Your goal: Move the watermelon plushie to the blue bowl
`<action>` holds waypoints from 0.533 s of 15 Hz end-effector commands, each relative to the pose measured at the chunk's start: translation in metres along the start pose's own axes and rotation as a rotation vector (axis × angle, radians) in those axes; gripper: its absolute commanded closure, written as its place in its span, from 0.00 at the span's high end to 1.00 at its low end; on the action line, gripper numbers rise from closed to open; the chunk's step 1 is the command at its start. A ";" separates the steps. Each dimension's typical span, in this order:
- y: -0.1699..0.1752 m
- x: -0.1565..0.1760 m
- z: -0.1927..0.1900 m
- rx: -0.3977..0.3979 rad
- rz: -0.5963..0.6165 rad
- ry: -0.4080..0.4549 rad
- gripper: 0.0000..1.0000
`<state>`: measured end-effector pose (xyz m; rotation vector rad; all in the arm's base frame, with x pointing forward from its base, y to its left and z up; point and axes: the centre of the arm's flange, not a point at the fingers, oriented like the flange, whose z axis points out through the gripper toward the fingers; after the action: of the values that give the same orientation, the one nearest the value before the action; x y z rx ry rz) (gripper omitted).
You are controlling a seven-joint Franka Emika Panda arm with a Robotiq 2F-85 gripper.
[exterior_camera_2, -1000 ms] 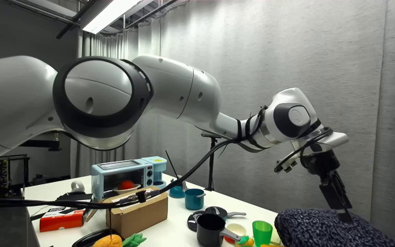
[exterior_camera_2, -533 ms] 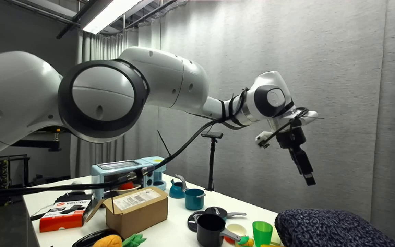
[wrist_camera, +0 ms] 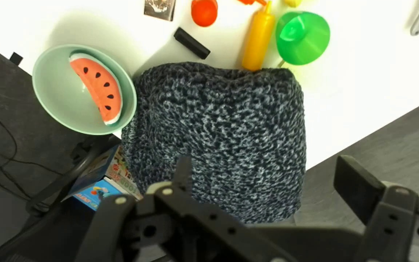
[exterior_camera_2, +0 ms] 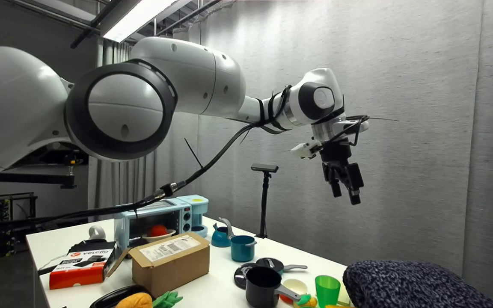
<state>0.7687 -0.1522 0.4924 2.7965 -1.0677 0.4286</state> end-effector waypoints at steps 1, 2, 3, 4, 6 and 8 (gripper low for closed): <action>-0.011 -0.005 -0.014 0.021 -0.184 -0.074 1.00; -0.015 -0.012 -0.014 0.021 -0.239 -0.078 1.00; -0.020 -0.022 -0.014 0.040 -0.291 -0.081 1.00; -0.026 -0.031 -0.014 0.063 -0.343 -0.074 1.00; -0.029 -0.044 -0.021 0.137 -0.376 -0.011 1.00; -0.037 -0.049 -0.029 0.186 -0.300 0.058 1.00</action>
<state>0.7773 -0.1000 0.4998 2.9916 -0.5709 0.4507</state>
